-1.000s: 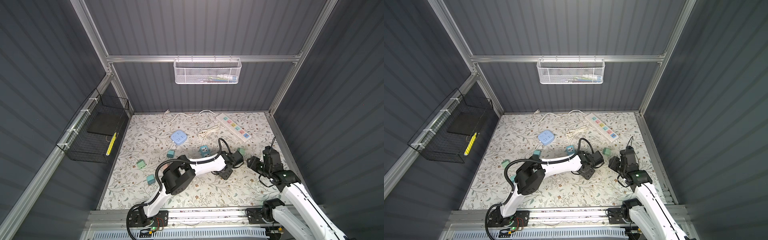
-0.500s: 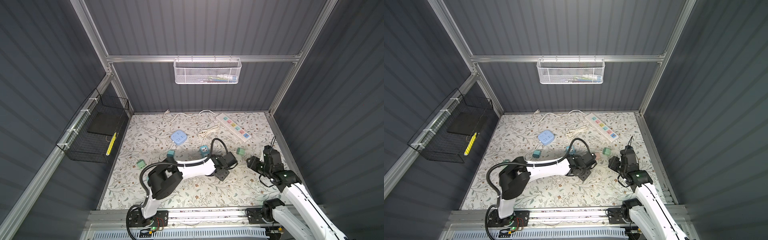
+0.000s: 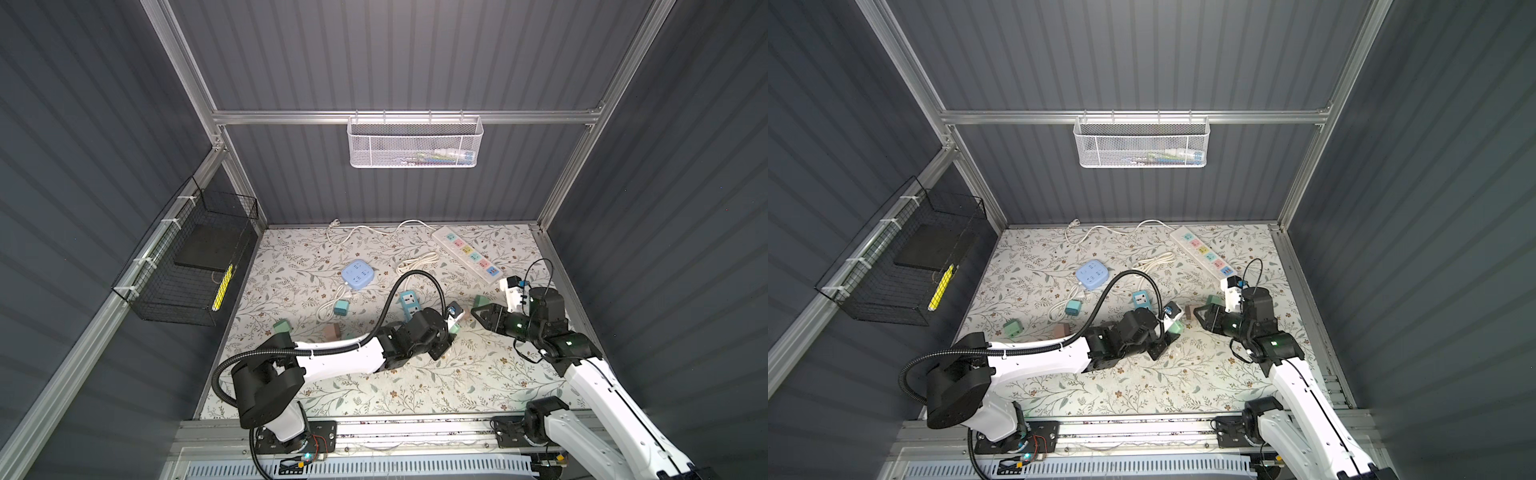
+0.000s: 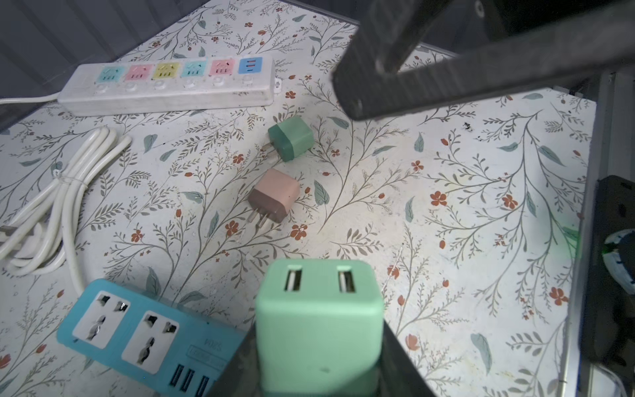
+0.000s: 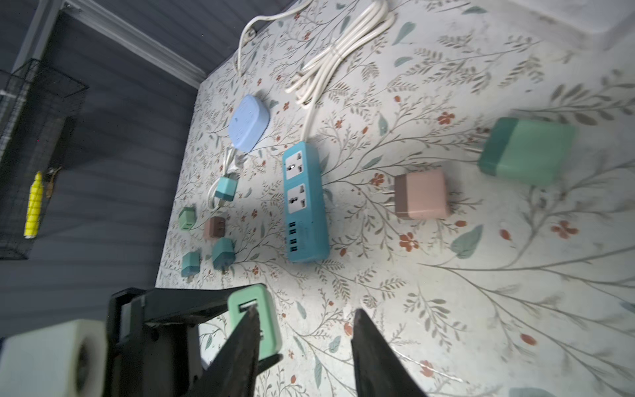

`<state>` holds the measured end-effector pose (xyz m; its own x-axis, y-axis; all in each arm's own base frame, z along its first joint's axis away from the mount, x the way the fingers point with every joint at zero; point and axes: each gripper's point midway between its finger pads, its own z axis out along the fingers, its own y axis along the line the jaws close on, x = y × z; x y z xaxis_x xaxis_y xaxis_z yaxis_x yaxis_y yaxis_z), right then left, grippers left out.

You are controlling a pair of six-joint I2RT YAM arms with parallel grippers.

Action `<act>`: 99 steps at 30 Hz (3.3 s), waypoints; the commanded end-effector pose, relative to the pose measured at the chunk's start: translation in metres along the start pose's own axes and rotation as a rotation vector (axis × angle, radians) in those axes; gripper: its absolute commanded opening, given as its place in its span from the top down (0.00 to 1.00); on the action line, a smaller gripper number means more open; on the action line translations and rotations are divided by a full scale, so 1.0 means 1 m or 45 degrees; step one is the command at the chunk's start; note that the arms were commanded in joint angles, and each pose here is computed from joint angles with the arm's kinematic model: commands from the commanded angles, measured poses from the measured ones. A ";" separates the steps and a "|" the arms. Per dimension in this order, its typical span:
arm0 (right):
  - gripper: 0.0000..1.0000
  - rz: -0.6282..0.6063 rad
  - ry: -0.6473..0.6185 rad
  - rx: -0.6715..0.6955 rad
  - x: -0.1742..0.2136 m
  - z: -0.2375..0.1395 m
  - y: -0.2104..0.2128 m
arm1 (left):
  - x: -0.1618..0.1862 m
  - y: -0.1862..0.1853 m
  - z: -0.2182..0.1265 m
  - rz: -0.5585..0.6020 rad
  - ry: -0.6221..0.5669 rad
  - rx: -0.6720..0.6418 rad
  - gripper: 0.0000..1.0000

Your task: Insert the plug

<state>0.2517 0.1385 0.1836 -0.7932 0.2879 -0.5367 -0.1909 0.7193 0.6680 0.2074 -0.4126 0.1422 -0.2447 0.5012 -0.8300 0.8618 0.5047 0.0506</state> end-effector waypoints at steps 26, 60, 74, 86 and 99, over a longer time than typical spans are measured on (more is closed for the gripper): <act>0.58 -0.144 0.245 -0.153 0.036 0.038 0.038 | -0.043 0.006 -0.014 0.086 -0.166 -0.026 0.74; 0.73 -0.333 0.062 0.098 -0.018 0.085 0.051 | 0.045 0.150 -0.179 -0.607 -0.243 -1.086 0.00; 0.74 -0.602 0.050 0.317 -0.032 0.174 0.045 | 0.112 0.177 -0.213 -1.030 -0.241 -1.222 0.00; 0.74 -0.678 0.070 0.370 -0.034 0.217 0.038 | 0.105 0.176 -0.208 -1.002 -0.244 -1.189 0.00; 0.74 -0.684 0.119 0.426 -0.015 0.231 0.018 | 0.099 0.178 -0.210 -0.986 -0.256 -1.184 0.00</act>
<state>0.3942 0.2922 0.0926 -0.6914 -0.2002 -0.6942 -0.3957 0.9088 0.1321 0.2419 -0.1278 0.1788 -0.4244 -0.2205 -0.8782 -0.1470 0.9738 -0.1735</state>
